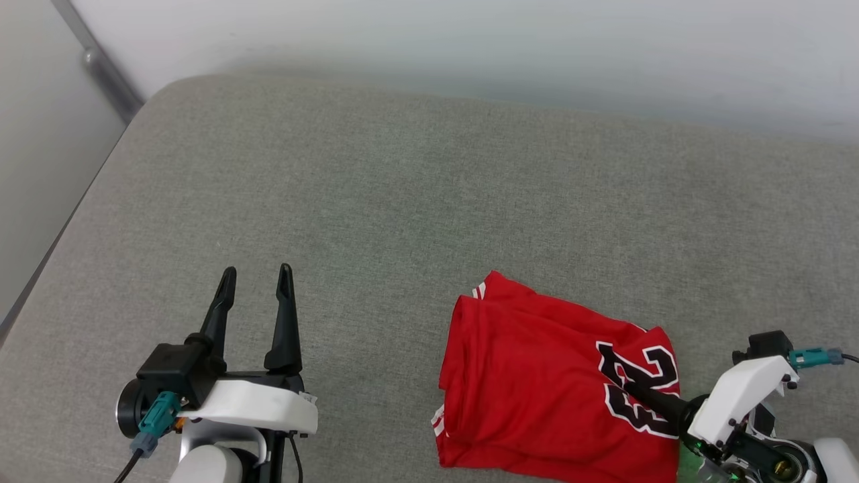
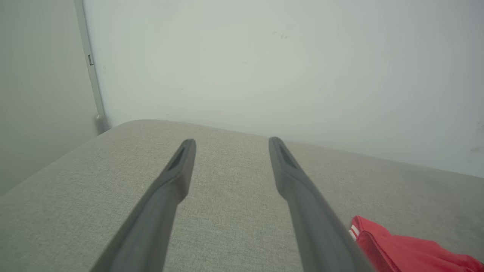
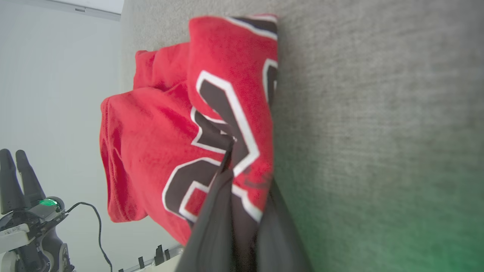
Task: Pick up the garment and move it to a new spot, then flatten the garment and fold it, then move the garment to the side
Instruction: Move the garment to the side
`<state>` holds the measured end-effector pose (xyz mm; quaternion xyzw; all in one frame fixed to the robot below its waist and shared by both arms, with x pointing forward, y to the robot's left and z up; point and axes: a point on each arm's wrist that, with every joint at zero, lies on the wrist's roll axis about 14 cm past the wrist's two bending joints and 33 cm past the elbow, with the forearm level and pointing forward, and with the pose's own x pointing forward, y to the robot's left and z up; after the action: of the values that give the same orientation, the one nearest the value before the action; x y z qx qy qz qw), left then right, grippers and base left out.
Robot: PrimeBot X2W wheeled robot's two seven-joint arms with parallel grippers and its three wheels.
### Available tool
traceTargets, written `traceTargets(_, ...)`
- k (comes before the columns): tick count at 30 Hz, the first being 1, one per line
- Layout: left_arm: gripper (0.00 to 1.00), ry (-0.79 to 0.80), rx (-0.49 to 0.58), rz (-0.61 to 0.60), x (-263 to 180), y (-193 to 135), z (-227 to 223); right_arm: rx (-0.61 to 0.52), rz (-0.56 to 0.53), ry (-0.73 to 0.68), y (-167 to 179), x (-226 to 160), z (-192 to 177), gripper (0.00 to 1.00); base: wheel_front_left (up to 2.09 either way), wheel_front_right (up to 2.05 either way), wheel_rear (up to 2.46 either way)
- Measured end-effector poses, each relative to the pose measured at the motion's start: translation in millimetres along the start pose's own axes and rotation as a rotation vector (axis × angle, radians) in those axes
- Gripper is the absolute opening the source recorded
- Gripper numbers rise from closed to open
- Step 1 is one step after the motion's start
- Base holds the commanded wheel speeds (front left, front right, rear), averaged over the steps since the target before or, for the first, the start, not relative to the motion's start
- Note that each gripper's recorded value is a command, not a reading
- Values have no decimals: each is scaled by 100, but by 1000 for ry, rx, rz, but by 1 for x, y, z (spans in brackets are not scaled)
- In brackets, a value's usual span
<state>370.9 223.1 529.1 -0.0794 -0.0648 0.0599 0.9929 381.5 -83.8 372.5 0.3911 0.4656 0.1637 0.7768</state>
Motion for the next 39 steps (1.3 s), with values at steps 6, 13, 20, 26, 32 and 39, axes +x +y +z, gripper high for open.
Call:
traceTargets(6, 100, -14, 0, -36, -1, -10, 3, -200, -76, -76, -5, -17, 17, 0, 0, 0, 0)
traceTargets(13, 100, -9, -22, -154, 8, -47, -3, -423, -304, -171, -44, -59, 51, 0, 0, 0, 0)
traceTargets(20, 100, -13, -45, -342, 33, -111, -10, -461, -490, -257, -83, -109, 85, 0, 0, 0, 0)
traceTargets(26, 100, 18, -64, -542, 69, -180, -38, -425, -732, -351, -144, -170, 125, 0, 0, 0, 0)
traceTargets(32, 100, 64, -67, -633, 96, -210, -72, -470, -925, -452, -177, -217, 174, 0, 0, 0, 0)
traceTargets(39, 100, 121, -50, -704, 126, -227, -123, -538, -1103, -633, -205, -255, 228, 0, 0, 0, 0)
